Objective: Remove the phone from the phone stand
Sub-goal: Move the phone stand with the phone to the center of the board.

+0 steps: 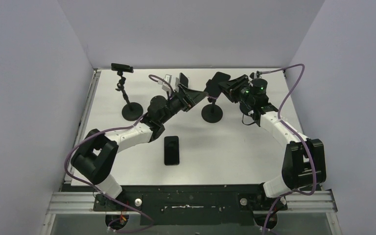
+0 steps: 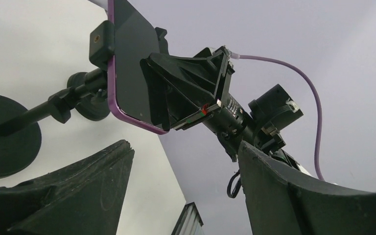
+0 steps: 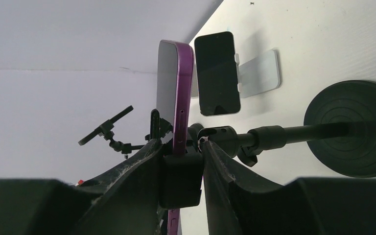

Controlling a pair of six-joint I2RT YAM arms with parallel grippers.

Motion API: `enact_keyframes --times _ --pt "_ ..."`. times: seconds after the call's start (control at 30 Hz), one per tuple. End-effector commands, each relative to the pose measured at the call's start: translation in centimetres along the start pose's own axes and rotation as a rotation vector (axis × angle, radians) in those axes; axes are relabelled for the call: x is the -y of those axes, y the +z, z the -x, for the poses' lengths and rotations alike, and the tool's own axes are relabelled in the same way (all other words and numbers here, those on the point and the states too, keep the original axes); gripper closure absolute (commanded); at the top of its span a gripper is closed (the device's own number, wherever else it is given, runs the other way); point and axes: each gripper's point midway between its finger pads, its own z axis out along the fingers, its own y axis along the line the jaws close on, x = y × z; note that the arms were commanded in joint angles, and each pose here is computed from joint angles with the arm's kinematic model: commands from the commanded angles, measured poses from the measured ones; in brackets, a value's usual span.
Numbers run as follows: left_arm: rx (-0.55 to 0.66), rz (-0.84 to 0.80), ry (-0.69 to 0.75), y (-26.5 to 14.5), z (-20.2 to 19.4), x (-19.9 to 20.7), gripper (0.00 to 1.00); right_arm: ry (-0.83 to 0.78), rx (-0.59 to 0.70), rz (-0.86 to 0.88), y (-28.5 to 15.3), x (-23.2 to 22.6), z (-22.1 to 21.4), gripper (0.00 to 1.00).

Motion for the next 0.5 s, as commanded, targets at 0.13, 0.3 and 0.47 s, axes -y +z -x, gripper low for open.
enact_keyframes --times 0.13,0.3,0.47 --pt "-0.034 -0.151 -0.036 2.4 -0.6 3.3 0.33 -0.042 -0.016 0.045 -0.9 -2.3 -0.1 0.66" --pt "-0.048 -0.129 -0.044 3.3 -1.2 2.1 0.39 -0.037 -0.019 0.061 -1.0 -2.5 -0.3 0.74" --pt "-0.036 -0.1 -0.056 3.4 -1.5 1.3 0.39 -0.027 -0.017 0.071 -1.3 -2.7 -0.5 0.82"
